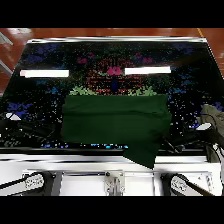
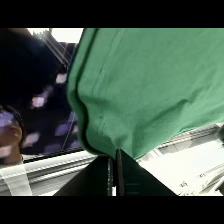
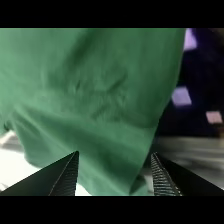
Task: Fold the shirts.
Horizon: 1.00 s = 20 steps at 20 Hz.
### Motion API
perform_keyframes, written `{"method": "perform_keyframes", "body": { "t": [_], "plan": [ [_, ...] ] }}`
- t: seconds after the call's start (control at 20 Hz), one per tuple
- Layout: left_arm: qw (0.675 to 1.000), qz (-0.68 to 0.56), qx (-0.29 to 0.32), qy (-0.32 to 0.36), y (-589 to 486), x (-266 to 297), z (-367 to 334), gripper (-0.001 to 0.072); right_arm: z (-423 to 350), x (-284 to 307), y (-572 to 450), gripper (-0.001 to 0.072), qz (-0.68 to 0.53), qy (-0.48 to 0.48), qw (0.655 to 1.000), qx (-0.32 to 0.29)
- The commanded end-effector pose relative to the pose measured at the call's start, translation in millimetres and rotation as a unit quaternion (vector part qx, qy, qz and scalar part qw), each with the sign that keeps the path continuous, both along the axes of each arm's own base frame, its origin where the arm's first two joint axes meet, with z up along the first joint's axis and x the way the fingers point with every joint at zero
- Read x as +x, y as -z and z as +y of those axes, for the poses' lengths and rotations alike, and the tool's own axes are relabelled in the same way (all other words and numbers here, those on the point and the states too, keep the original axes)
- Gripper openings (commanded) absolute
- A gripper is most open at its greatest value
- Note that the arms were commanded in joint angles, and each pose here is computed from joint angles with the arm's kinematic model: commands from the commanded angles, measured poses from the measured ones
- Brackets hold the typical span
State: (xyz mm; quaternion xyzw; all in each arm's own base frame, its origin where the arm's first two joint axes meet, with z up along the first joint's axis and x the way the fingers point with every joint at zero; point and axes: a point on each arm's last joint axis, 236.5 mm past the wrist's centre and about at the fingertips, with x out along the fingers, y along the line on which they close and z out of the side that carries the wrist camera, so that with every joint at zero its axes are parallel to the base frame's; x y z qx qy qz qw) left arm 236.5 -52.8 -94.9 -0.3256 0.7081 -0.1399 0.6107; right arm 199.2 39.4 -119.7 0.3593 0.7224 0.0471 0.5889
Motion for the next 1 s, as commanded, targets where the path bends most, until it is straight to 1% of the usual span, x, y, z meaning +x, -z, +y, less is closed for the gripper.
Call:
{"method": "perform_keyframes", "body": {
  "t": [0.0, 0.05, 0.1, 0.25, 0.3, 0.35, 0.4, 0.55, 0.65, 0.7, 0.85, 0.95],
  "plan": [
    [1.000, -0.006, 0.002, 0.001, -3, 1, 0, 0.0037, -5, 13, 7, 0.0548, -0.015, 0.027, 0.999, -0.019],
    [1.000, -0.006, 0.002, 0.001, -3, 1, 0, 0.0037, -5, 13, 7, 0.0539, -0.015, 0.028, 0.999, -0.020],
    [1.000, -0.006, 0.001, 0.001, -3, 1, 0, 0.0037, -6, 13, 7, 0.0492, -0.015, 0.028, 0.999, -0.020],
    [1.000, -0.006, 0.001, 0.001, -3, 1, 0, 0.0037, -5, 12, 7, 0.0483, -0.014, 0.028, 0.999, -0.019],
    [1.000, -0.006, 0.001, 0.001, -3, 1, 0, 0.0037, -2, 9, 7, 0.0315, -0.009, 0.025, 1.000, -0.014],
    [1.000, -0.006, 0.001, 0.002, -3, 1, 0, 0.0036, 0, 4, 5, 0.0168, -0.002, 0.018, 1.000, -0.007],
    [1.000, -0.010, 0.002, 0.003, -4, 3, 1, 0.0036, 4, -1, 2, 0.0059, 0.003, 0.007, 1.000, 0.004],
    [0.999, -0.039, 0.012, 0.005, -18, 18, 6, 0.0036, 13, 4, -16, 0.0056, -0.032, -0.026, 0.999, 0.030],
    [0.996, -0.088, 0.018, 0.022, -42, 34, 10, 0.0036, 14, 32, -43, 0.0055, -0.102, -0.030, 0.994, 0.035],
    [0.993, -0.113, 0.022, 0.018, -56, 47, 12, 0.0036, 12, 52, -60, 0.0056, -0.140, -0.018, 0.990, 0.030],
    [0.981, -0.194, 0.024, -0.007, -99, 97, 18, 0.0036, -6, 113, -106, 0.0054, -0.216, 0.044, 0.975, 0.011],
    [0.967, -0.248, 0.025, -0.060, -124, 140, 27, 0.0036, -16, 147, -126, 0.0054, -0.247, 0.060, 0.967, 0.004]
  ]
}}
